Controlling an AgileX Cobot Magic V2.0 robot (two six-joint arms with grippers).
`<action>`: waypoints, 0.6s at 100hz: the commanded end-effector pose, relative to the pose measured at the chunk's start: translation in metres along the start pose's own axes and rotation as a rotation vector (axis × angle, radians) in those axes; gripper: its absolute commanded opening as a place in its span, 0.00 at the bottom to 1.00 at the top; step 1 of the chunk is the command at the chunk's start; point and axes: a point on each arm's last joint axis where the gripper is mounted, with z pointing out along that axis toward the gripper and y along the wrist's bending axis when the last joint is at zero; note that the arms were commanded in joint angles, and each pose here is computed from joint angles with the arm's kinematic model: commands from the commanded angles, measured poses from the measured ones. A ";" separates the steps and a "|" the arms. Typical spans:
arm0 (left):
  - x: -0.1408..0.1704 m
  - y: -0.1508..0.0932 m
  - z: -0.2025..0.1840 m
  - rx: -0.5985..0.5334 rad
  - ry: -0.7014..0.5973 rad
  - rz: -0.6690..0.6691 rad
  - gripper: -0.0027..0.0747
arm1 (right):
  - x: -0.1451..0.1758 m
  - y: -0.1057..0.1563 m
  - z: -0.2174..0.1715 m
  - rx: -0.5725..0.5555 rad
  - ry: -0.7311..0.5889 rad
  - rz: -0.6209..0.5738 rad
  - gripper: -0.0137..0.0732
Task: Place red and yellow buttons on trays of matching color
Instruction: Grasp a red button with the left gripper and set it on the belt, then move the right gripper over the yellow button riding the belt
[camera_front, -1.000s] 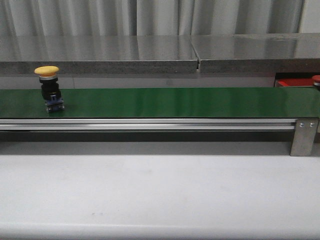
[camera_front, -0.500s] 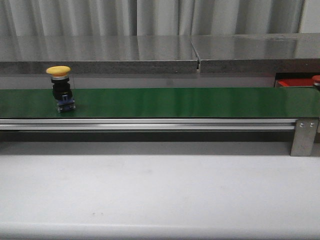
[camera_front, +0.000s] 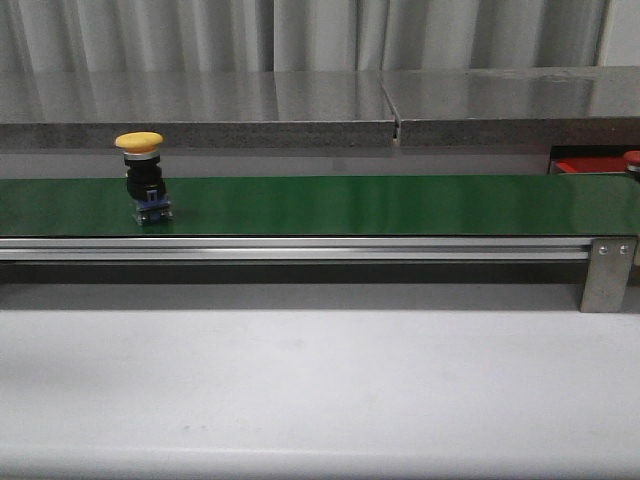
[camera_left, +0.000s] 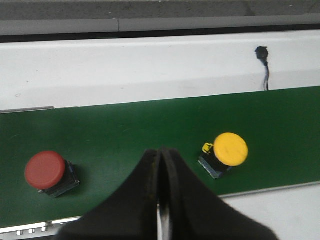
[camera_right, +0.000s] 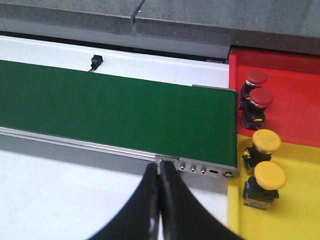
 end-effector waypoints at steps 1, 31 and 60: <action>-0.005 -0.013 -0.030 0.018 -0.139 0.019 0.01 | -0.013 -0.001 -0.004 0.017 -0.085 0.004 0.02; 0.038 -0.020 -0.075 0.016 -0.250 0.020 0.01 | -0.013 -0.001 -0.004 0.016 -0.084 0.005 0.02; 0.105 -0.023 -0.108 0.012 -0.330 0.023 0.01 | -0.013 -0.001 -0.004 0.013 -0.081 0.009 0.02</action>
